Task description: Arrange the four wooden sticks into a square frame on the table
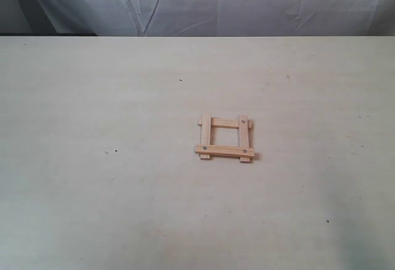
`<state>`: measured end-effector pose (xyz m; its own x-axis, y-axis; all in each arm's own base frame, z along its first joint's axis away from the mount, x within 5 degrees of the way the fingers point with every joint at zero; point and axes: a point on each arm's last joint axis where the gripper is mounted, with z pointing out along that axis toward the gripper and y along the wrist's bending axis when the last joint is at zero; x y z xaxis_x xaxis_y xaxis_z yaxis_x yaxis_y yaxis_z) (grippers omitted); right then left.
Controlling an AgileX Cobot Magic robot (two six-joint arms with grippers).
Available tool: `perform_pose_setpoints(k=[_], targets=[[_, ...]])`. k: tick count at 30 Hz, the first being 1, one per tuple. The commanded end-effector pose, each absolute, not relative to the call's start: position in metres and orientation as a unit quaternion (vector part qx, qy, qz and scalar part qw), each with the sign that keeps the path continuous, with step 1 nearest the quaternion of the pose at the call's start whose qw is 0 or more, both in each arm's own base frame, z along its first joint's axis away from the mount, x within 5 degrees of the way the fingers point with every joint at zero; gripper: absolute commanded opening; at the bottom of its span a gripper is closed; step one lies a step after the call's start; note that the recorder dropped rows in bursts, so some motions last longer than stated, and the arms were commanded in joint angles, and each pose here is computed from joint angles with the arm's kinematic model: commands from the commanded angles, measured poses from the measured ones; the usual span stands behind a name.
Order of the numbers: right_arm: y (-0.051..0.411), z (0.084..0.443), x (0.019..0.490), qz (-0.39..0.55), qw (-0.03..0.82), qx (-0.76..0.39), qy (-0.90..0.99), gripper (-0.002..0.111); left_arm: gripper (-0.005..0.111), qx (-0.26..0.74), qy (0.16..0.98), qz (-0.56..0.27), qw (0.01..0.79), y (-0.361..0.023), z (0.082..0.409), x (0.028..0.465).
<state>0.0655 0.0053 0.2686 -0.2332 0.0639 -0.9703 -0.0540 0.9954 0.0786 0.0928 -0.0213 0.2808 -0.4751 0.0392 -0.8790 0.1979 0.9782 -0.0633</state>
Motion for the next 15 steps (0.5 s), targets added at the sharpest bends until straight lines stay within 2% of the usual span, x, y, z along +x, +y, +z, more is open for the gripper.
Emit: perform_pose_setpoints(k=[1,6,15], targets=[[0.003,0.226,0.059,0.035,0.597,0.008,0.801,0.0,0.0,0.069,0.851,-0.078,0.515,-0.021,0.281,0.092],[0.001,0.198,0.053,0.024,0.602,0.023,0.798,0.0,0.0,0.069,0.851,-0.078,0.515,-0.021,0.281,0.092],[0.0,0.179,0.053,0.019,0.598,0.029,0.801,0.0,0.0,0.069,0.851,-0.078,0.515,-0.021,0.281,0.092]])
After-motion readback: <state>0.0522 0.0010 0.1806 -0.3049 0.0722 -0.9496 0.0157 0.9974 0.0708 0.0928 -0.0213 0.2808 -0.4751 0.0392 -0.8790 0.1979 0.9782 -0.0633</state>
